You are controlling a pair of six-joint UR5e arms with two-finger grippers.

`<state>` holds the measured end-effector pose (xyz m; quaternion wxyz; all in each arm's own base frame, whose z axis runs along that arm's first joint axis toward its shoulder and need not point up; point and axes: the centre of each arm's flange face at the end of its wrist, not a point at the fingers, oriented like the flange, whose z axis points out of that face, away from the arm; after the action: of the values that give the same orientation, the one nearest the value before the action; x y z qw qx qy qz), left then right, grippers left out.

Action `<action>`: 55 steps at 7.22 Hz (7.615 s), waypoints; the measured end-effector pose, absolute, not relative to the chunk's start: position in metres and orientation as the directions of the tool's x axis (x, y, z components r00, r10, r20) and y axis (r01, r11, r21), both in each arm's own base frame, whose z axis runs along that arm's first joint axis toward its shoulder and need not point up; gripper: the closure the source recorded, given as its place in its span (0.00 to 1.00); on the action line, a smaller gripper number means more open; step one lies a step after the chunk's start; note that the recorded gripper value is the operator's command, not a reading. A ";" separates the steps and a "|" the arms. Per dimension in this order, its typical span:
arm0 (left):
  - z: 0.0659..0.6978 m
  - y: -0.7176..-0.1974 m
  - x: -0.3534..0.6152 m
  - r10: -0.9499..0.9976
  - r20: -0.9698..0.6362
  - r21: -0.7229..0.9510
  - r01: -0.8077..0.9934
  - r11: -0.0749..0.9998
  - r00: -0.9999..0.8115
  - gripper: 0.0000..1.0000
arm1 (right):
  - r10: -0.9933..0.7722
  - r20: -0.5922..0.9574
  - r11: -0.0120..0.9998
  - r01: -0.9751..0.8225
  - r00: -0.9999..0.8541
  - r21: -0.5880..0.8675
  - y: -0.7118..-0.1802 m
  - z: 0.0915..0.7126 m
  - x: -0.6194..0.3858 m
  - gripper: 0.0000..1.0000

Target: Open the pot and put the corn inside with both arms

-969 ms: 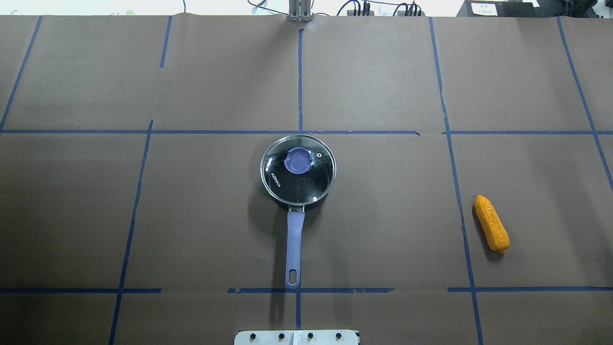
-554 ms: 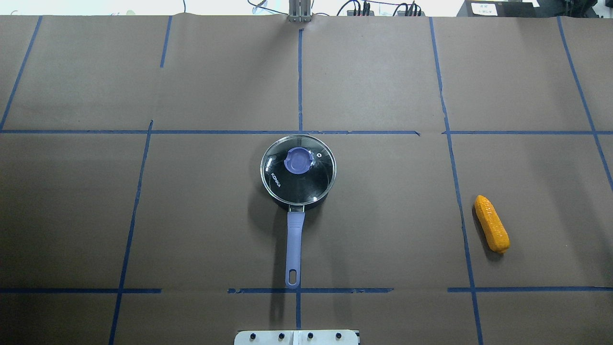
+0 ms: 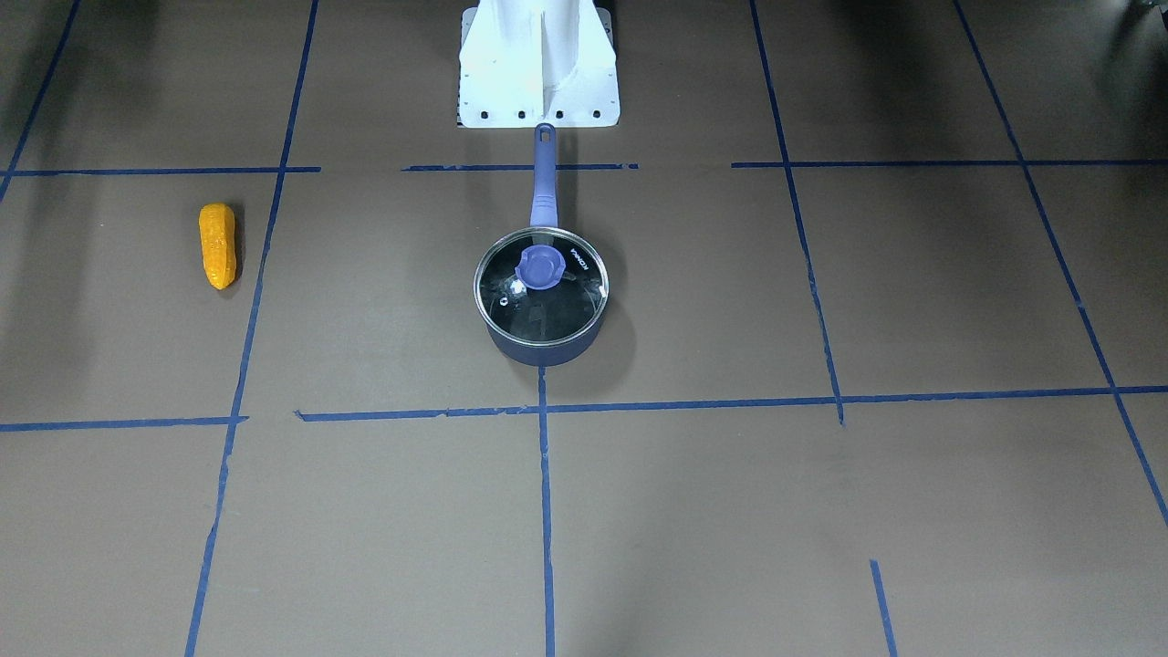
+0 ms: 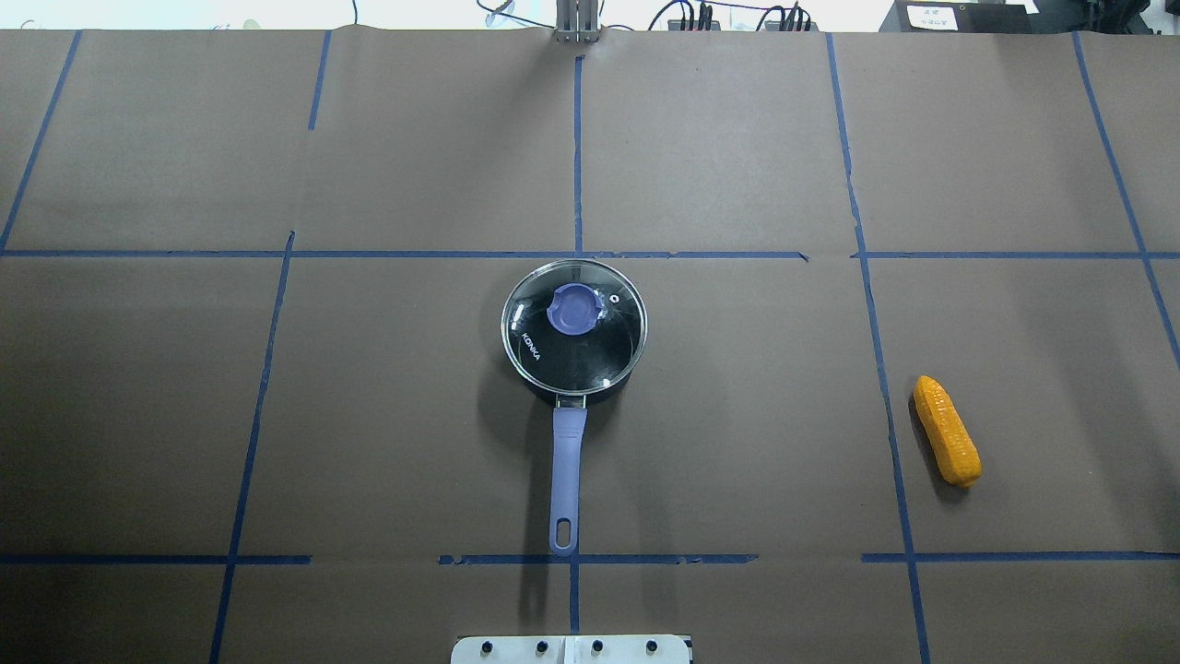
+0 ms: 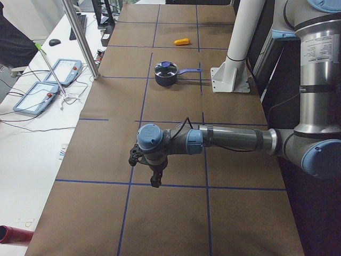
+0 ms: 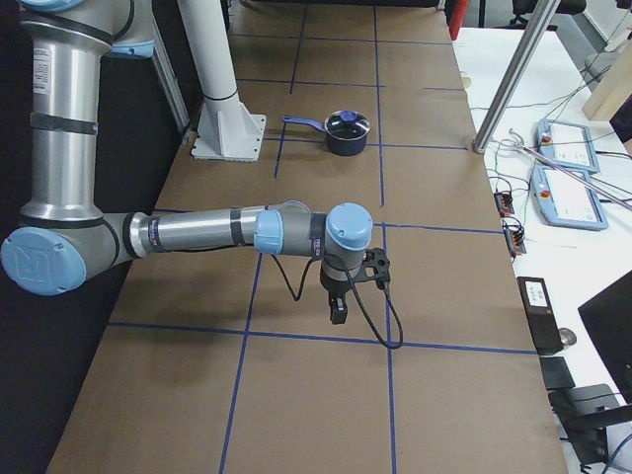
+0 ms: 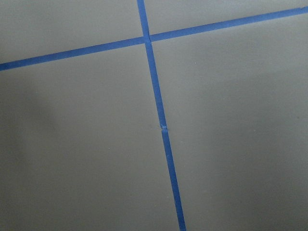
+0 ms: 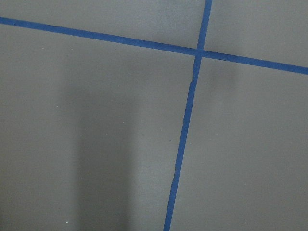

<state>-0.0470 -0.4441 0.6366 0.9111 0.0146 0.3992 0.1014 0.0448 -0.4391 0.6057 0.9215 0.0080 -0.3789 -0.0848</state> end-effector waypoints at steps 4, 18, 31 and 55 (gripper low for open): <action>0.615 -0.449 -0.029 0.236 -0.728 0.142 -0.196 0.970 0.644 0.00 | -0.168 0.701 0.985 0.150 0.694 0.087 -0.434 0.601 0.044 0.00; 0.080 -0.470 0.545 -0.035 -0.746 0.019 0.073 0.997 0.665 0.00 | -0.169 0.749 0.985 0.141 0.641 0.102 -0.425 0.590 0.038 0.00; 0.097 -0.459 0.503 -0.006 -0.753 0.092 0.114 0.989 0.658 1.00 | -0.162 0.748 0.986 0.137 0.643 0.096 -0.426 0.591 0.038 0.00; 0.393 -0.421 0.241 0.066 -0.738 0.128 0.044 0.991 0.671 0.00 | -0.031 0.792 0.999 -0.003 0.610 0.042 -0.379 0.483 -0.247 0.02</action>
<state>0.2411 -0.4211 0.3927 0.9117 0.0677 0.4053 0.0059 -0.2474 -0.3790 0.4833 0.8969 0.0195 -0.4418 -0.0078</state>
